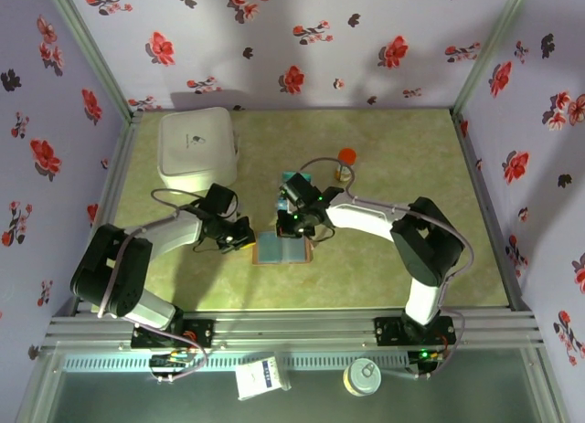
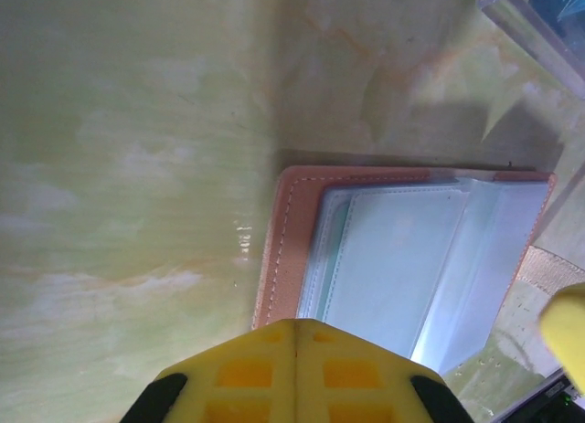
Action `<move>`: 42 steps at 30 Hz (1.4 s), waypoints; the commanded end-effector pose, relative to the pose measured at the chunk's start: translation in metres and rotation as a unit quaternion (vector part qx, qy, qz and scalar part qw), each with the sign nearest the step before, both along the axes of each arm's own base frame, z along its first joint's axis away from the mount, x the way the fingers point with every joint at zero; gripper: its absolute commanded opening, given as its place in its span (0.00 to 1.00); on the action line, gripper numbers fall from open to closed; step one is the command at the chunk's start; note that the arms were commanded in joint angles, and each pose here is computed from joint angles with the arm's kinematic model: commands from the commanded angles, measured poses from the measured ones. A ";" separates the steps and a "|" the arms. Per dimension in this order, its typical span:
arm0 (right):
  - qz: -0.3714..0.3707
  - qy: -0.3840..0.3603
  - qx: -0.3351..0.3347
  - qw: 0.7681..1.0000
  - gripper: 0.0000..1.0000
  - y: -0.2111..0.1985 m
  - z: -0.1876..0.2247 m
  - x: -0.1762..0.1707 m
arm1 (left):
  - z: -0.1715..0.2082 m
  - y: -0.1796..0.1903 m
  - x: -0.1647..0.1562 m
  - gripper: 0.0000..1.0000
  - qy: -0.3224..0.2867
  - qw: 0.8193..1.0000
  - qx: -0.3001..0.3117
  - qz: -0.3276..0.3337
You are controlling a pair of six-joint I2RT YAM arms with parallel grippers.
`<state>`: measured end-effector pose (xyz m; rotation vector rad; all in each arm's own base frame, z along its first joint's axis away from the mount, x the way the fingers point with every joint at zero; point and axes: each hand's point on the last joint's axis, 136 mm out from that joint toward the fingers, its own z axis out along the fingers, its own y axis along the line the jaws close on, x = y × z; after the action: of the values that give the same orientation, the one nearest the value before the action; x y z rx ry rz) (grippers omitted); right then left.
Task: Take the credit cards out of the card holder
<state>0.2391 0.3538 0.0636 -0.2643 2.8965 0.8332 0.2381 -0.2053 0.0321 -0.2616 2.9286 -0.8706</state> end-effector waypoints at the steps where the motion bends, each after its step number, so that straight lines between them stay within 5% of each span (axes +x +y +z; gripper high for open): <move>1: 0.005 0.001 -0.004 1.000 0.00 0.005 -0.004 -0.008 | -0.003 -0.005 -0.006 0.01 0.011 1.000 -0.007 -0.008; 32: 0.019 -0.003 -0.023 1.000 0.00 0.019 -0.028 -0.018 | -0.016 -0.004 -0.015 0.00 0.034 0.999 0.014 -0.025; 42: 0.008 0.009 -0.034 0.999 0.21 0.018 -0.034 -0.017 | -0.018 0.002 -0.016 0.00 0.033 0.999 0.032 -0.027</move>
<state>0.2193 0.3693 0.0314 -0.3125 2.9473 0.7746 0.2279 -0.2090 0.0183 -0.2450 2.9932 -0.8565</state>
